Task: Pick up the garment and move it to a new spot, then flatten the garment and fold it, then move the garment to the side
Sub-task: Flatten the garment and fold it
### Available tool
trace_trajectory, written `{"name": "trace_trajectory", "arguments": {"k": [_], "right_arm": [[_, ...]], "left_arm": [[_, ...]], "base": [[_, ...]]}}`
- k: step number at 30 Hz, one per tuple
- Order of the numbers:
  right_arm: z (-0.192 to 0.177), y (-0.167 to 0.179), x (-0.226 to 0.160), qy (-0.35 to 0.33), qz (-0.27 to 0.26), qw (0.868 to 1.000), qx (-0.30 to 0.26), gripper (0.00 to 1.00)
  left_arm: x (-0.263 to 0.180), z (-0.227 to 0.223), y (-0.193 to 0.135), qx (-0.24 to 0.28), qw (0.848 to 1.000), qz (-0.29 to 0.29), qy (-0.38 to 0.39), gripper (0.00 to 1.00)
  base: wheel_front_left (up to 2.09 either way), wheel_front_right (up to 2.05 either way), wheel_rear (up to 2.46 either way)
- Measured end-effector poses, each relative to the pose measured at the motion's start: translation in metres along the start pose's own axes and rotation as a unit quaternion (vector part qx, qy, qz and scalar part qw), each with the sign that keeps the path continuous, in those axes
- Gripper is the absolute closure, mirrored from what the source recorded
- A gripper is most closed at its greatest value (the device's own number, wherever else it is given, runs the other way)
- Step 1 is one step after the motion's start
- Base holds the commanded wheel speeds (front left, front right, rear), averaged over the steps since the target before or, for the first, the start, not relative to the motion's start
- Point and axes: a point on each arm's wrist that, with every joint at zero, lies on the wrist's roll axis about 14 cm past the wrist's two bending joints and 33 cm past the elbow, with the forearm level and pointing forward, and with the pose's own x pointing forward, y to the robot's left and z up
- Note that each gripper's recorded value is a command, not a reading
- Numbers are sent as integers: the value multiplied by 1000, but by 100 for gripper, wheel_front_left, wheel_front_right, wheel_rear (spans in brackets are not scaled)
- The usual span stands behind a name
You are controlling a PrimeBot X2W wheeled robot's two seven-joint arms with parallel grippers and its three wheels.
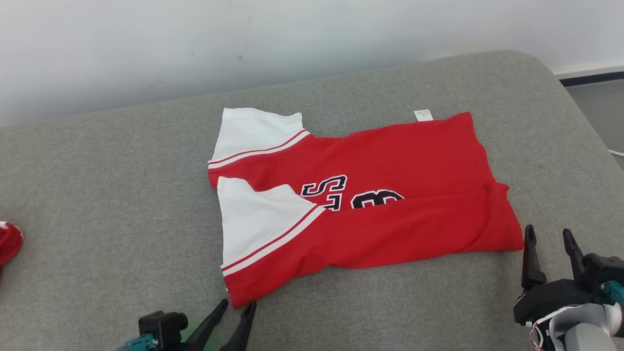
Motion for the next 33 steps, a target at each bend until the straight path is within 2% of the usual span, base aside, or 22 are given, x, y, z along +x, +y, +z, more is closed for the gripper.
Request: {"name": "trace_trajectory", "arguments": {"k": [2,3,4,5,6,7,17,24,26,27,28,33], "right_arm": [[-4,-2,-1,7,-1,1000,0,0],[-7,-2,-1,11,-1,1000,1,0],[-9,-1,-1,15,2,1000,0,0],[-12,0,-1,19,4,1000,0,0],[-14,1,-1,23,4,1000,3,0],[-17,1,0,27,6,1000,6,0],[-49,15,5,84,25,995,46,0],[-59,19,18,108,41,993,39,0],[-63,22,20,116,46,991,37,59],[-65,23,20,119,49,991,36,70],[-65,24,21,120,51,991,34,100],[-68,24,17,127,56,990,32,100]], "left_arm": [[3,-1,-2,-2,1000,-3,2,0],[4,-2,-2,-2,1000,-6,5,6],[5,-3,-2,-1,1000,-7,6,25],[7,-1,-2,0,1000,-8,4,53],[9,0,-2,2,1000,-10,3,73],[9,0,-1,6,1000,-10,2,100],[0,3,10,31,999,-11,10,100],[-5,9,18,52,999,-6,11,100],[-6,9,19,55,998,-5,13,100],[-6,9,20,56,998,-4,12,100],[-6,10,20,56,998,-3,12,100],[-9,13,17,64,998,-8,9,100]], "base": [[0,0,0],[0,0,0],[0,0,0],[0,0,0],[0,0,0],[0,0,0],[0,0,0],[0,0,0],[0,0,0],[0,0,0],[0,0,0],[0,0,0]]}}
